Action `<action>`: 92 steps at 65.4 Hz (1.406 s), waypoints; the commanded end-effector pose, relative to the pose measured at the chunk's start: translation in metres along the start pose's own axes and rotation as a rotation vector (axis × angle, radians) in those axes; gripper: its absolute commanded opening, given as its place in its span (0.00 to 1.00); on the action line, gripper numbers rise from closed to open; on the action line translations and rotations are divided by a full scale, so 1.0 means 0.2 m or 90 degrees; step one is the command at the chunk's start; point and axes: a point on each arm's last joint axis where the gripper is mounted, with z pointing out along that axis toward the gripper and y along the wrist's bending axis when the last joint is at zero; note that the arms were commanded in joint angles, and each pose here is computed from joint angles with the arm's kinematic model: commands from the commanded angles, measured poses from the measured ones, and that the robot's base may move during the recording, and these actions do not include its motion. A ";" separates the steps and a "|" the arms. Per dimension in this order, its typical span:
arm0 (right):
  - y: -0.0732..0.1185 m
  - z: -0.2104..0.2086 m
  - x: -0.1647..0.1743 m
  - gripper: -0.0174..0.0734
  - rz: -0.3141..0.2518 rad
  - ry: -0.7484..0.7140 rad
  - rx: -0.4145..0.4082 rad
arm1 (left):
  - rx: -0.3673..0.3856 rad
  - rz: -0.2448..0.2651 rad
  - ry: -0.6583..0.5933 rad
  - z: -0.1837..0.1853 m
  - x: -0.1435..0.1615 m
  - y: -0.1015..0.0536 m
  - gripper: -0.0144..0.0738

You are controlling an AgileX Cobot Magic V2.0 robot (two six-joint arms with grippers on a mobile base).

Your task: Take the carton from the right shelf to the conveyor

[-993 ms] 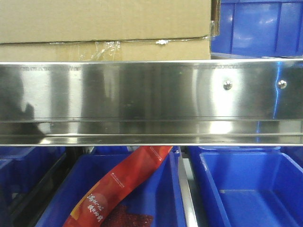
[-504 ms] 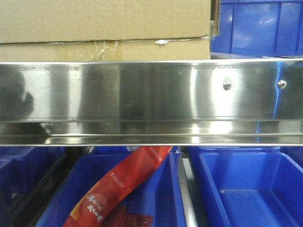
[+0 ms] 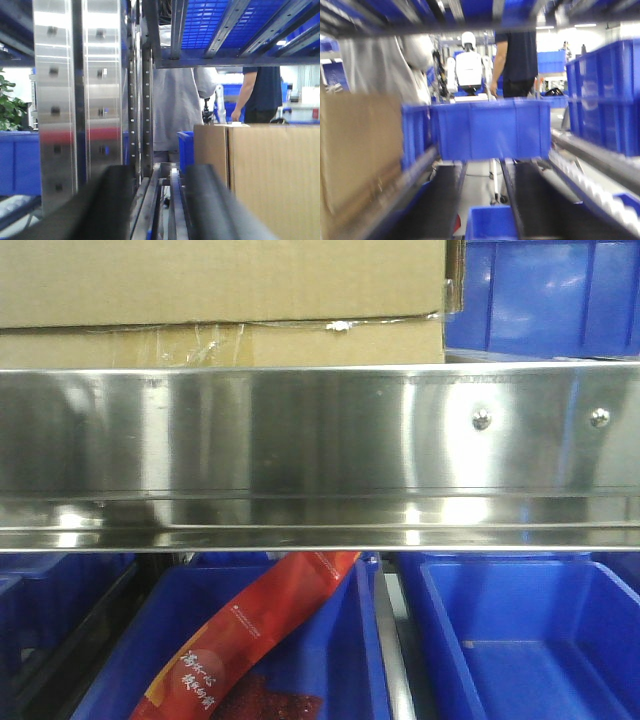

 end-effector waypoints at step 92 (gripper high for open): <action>0.73 1.71 -0.64 0.76 -0.030 0.502 -0.251 | 0.060 0.032 0.606 1.57 -0.42 -0.24 0.65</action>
